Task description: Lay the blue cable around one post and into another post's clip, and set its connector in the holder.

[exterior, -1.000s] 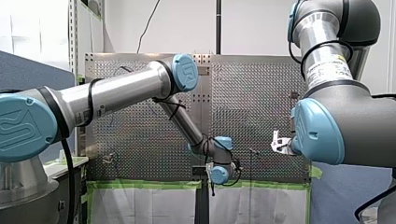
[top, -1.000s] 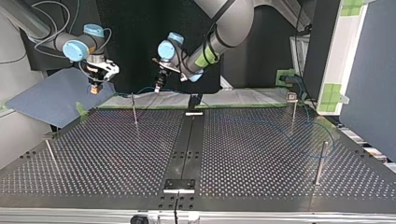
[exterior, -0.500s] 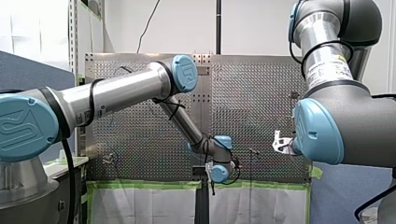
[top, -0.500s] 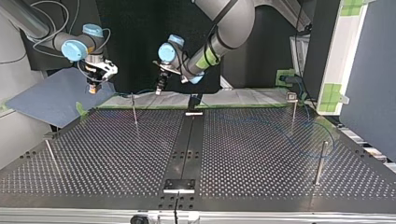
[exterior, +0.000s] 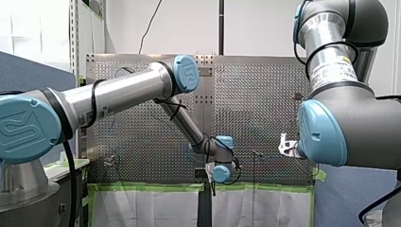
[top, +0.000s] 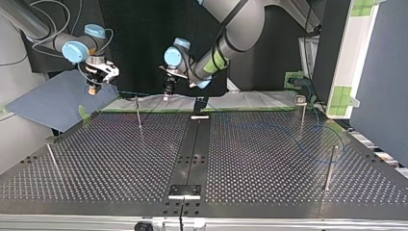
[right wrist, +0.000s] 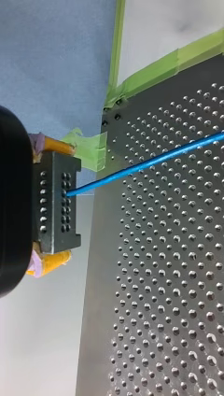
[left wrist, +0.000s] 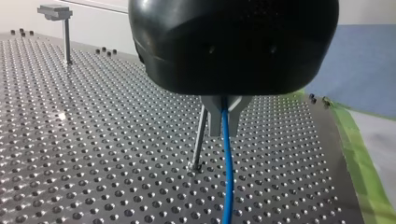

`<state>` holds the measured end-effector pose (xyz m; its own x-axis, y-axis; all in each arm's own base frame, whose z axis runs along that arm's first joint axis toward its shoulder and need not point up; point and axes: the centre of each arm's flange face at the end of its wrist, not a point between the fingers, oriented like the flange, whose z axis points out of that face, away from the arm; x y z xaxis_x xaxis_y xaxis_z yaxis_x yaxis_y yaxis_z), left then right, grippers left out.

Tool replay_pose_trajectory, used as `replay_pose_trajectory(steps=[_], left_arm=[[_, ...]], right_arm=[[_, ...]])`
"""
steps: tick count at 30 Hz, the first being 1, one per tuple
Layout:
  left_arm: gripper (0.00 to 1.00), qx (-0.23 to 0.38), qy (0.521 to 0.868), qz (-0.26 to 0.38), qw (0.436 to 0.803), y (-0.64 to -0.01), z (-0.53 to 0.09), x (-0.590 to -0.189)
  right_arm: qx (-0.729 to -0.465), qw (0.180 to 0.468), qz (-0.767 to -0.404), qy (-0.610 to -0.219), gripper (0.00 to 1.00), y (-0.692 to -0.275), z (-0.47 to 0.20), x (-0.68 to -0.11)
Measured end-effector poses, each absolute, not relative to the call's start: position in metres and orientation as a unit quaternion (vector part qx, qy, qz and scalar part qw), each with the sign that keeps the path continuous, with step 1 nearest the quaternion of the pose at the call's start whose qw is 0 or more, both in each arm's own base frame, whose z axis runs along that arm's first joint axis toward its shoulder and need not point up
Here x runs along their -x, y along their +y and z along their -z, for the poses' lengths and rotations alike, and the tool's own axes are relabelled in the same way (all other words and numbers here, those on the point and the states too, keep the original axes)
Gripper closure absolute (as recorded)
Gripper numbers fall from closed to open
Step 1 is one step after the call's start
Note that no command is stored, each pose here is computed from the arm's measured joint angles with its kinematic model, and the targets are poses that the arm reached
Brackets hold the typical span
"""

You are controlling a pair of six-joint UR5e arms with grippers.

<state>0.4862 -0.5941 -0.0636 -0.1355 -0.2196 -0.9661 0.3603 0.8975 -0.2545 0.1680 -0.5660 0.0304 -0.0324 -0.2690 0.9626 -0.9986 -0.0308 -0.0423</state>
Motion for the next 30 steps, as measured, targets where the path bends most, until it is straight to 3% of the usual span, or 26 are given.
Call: replay_pose_trajectory(steps=[30], left_arm=[[0.99,-0.085,0.715,0.237,0.652,-0.600,0.063,-0.485]], right_arm=[[-0.557,0.415,-0.466,-0.548,1.00,-0.570,-0.030,-0.177]])
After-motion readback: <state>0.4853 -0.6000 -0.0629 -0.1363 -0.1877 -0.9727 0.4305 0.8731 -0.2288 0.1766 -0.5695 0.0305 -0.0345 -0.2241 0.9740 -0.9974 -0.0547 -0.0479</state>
